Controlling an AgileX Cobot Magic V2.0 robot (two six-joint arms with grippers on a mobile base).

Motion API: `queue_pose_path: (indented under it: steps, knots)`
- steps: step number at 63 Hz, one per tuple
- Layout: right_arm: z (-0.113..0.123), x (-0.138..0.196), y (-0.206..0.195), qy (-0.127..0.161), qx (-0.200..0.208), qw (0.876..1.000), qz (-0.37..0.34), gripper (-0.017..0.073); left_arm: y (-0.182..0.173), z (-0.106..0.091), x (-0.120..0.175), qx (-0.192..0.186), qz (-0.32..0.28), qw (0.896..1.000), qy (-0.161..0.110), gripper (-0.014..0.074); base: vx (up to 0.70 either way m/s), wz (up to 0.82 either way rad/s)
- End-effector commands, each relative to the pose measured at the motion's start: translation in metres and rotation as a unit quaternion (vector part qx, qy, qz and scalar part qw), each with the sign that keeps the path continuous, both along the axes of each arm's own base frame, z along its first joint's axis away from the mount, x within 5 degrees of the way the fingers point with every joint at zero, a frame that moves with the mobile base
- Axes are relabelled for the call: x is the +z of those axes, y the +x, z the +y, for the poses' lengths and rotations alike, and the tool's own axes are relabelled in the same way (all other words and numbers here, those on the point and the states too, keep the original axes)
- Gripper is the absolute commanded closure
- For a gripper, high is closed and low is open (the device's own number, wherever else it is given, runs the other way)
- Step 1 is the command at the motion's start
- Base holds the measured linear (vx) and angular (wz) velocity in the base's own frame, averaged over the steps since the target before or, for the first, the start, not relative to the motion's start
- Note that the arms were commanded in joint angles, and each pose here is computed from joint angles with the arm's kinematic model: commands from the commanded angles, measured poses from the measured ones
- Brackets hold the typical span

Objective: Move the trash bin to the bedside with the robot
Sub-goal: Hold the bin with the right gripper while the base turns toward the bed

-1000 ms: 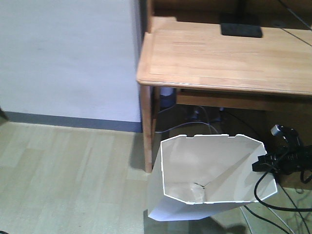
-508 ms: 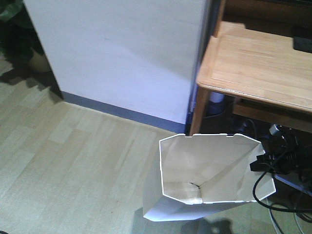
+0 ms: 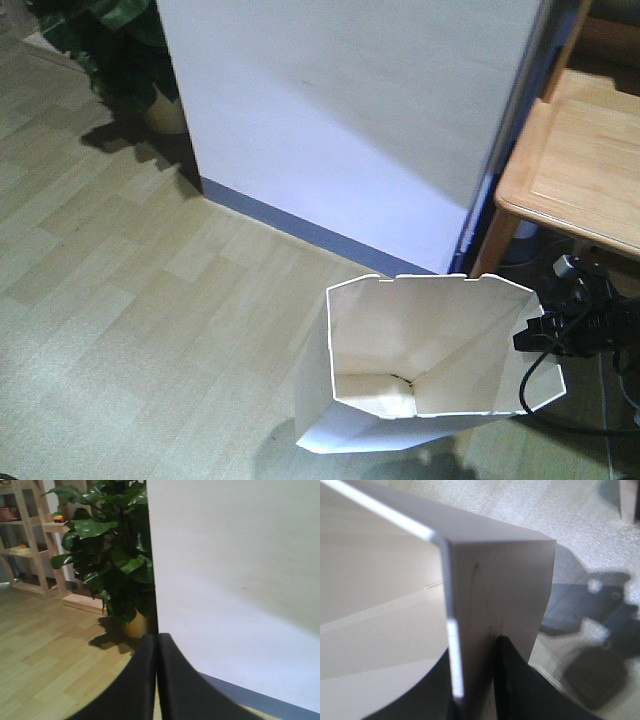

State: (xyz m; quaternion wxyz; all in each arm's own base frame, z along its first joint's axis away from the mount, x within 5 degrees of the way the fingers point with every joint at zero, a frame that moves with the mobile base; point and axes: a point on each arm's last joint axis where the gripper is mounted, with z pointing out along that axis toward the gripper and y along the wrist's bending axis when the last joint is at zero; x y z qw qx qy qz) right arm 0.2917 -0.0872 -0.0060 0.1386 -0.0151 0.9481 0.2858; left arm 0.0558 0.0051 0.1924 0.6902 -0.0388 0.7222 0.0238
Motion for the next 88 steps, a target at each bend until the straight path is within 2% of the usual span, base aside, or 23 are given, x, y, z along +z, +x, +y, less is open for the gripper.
queue_pose_path:
  steps: [1,40,88]
  knots:
    - [0.0118,0.0350,0.0105,0.108,-0.003,0.993,-0.048,0.0564,-0.0015,-0.0007,0.0151,-0.004,-0.051,0.999,0.001,0.0600,0.07,0.28]
    - [0.0118,0.0350,0.0105,0.108,-0.003,0.993,-0.048,0.0564,-0.0015,-0.0007,0.0151,-0.004,-0.051,0.999,0.001,0.0600,0.06,0.29]
    - [0.0118,0.0350,0.0105,0.108,-0.003,0.993,-0.048,0.0564,-0.0015,-0.0007,0.0151,-0.004,-0.051,0.999,0.001,0.0600,0.08,0.53]
